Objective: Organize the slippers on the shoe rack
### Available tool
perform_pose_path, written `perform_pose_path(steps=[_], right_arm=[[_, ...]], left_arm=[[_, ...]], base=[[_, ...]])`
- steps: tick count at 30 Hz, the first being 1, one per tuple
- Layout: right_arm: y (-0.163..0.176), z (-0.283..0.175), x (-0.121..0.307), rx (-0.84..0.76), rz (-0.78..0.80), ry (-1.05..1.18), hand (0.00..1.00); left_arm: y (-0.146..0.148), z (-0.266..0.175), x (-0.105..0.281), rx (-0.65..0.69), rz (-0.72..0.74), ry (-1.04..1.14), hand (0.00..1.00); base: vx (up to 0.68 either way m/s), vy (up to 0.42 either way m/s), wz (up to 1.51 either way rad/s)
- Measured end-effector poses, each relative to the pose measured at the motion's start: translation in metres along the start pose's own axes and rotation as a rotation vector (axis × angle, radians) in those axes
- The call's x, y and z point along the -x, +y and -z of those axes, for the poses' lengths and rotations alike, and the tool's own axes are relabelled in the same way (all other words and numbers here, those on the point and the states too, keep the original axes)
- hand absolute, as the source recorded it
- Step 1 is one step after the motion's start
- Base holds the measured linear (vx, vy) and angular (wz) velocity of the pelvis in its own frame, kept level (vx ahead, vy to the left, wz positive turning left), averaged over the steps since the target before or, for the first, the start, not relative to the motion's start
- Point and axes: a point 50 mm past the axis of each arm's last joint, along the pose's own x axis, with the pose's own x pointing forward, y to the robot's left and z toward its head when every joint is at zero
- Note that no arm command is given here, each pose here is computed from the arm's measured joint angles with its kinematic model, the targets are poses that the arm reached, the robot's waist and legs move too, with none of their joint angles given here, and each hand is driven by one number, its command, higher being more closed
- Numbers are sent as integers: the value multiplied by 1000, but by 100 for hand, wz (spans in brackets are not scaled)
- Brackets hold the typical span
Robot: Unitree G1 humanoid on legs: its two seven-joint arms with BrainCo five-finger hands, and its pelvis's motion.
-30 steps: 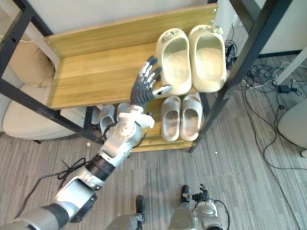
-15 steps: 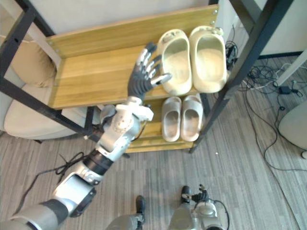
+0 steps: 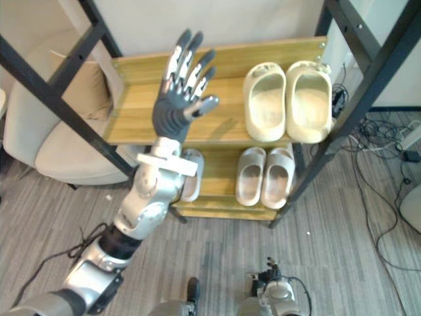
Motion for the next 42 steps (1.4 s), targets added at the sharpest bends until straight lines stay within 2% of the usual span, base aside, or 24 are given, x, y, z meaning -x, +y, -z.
perform_pose_path(steps=[4,11,19,32,37,42], right_arm=[[2,5,1,12,-8,15,0],[3,3,1,59,-17,4,0],[5,8,2,67,-25,20,0],[6,13,4,64,-19,32,0],[13,13,5,28,-28,39,0],[14,13,5,21,-29,40,0]], left_arm=[[14,20,41,42,-60,135,0],[22,68,109,78,-119,463,0],[58,115,210,-15,-330,880,0],[125,113,351,-328,-686,1408,0],[131,103,375,-391,-788,1482,0],[132,101,384,-369,-896,1481,0]], base=[[20,0,12],[-13,-2,11],[-19,-10,16],[15,1,0],[-7,5,-14],[10,4,-7]])
